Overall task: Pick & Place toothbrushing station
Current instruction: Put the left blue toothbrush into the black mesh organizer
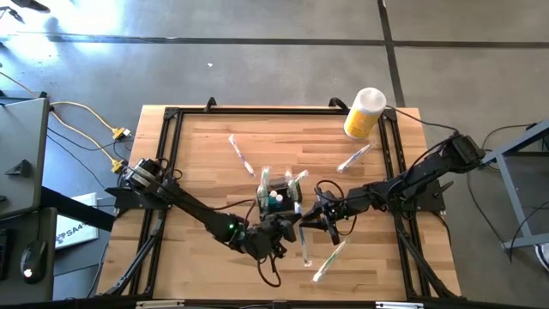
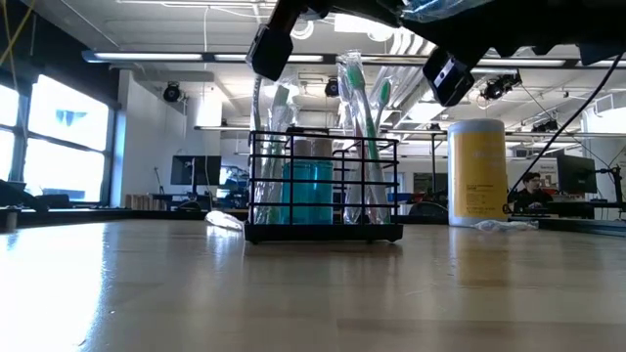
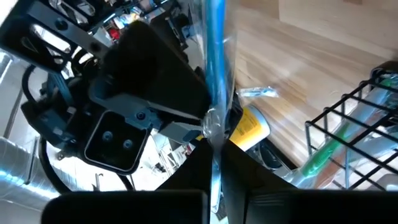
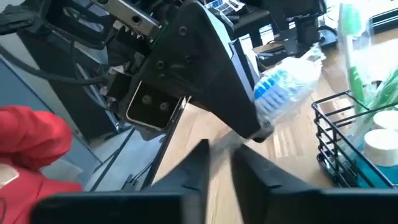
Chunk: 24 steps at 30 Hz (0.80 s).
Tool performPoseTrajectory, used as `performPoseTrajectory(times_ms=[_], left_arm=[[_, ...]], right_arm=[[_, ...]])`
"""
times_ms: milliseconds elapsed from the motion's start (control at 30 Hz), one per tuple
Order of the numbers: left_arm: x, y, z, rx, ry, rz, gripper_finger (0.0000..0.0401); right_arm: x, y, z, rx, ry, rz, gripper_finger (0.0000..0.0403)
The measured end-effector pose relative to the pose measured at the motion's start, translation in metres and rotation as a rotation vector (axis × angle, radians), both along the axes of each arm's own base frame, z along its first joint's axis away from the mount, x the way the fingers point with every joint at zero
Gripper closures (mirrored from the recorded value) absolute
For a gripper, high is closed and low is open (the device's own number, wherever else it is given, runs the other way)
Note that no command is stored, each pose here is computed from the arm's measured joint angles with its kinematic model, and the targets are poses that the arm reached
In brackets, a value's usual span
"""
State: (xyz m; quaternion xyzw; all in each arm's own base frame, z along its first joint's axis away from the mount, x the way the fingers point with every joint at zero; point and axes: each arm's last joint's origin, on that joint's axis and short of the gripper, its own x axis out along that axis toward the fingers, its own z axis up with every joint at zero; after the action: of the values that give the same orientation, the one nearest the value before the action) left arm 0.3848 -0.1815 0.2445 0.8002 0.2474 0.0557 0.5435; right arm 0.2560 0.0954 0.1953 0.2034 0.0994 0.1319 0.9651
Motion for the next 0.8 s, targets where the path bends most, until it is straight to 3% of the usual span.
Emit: performPoseTrajectory(times_ms=[133, 533, 667, 800], left_arm=[[-0.0003, -0.0003, -0.0004, -0.005, -0.001, 0.0, 0.0395], [-0.0002, -0.0001, -0.0006, -0.012, -0.002, 0.001, 0.0394], [-0.001, 0.001, -0.0045, 0.002, 0.038, -0.004, 0.0373], [-0.0006, -0.0006, -0.0044, -0.084, 0.009, -0.033, 0.0341]], right_arm=[[0.0009, -0.0029, -0.0009, -0.008, 0.008, 0.005, 0.0394], [0.001, -0.0037, -0.0015, -0.031, 0.006, 0.006, 0.04], [0.001, -0.0041, -0.0029, -0.039, 0.019, -0.001, 0.04], [0.0009, -0.0041, -0.0032, -0.043, 0.021, -0.001, 0.04]])
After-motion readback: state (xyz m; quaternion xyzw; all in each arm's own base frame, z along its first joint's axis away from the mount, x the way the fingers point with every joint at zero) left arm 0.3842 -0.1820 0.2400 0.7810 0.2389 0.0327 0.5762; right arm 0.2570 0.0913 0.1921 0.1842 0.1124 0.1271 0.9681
